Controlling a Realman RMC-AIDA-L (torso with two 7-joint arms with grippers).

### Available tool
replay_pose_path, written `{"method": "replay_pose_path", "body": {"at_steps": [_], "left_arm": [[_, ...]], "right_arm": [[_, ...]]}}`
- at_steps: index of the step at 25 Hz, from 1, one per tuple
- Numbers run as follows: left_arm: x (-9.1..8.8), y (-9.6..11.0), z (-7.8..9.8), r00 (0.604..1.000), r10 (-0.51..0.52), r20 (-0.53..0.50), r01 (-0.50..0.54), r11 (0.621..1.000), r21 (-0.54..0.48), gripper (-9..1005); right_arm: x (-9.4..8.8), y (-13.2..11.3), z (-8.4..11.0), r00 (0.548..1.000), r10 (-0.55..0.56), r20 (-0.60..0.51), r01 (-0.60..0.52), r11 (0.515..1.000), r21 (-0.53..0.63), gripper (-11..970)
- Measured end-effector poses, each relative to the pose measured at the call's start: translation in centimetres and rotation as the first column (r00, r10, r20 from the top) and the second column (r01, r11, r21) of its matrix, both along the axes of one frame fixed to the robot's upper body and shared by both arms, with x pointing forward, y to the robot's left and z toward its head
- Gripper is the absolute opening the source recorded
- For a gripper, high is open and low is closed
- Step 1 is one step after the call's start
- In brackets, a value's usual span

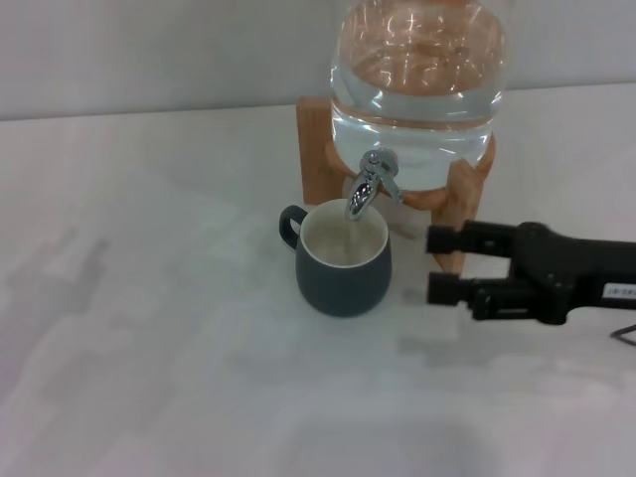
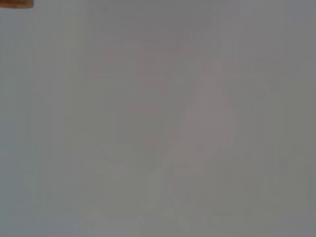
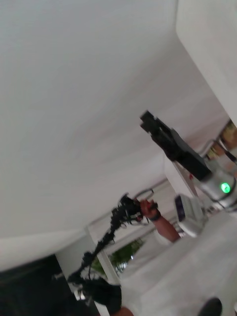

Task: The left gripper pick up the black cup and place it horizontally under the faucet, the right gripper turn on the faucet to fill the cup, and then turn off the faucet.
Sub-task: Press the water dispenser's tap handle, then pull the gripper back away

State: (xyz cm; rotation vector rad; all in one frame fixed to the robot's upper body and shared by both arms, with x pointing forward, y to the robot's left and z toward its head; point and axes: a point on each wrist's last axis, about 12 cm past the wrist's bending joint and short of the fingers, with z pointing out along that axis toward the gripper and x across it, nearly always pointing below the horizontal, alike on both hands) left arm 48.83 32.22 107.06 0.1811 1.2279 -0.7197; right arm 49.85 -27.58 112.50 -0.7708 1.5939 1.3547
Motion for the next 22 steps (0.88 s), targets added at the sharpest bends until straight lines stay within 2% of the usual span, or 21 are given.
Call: {"method": "replay_pose_path", "body": {"at_steps": [6, 22], "left_arm": [[-0.1, 0.4, 0.1, 1.000, 0.008, 0.003, -0.008, 1.000, -0.001, 464], [-0.3, 0.3, 0.1, 1.000, 0.003, 0.008, -0.002, 1.000, -0.007, 464]], "right_arm": [[0.3, 1.9, 0.0, 0.998, 0.068, -0.003, -0.068, 0.998, 0.002, 841], [1.5, 3.2, -0.3, 1.000, 0.023, 0.010, -0.023, 1.000, -0.019, 841]]}}
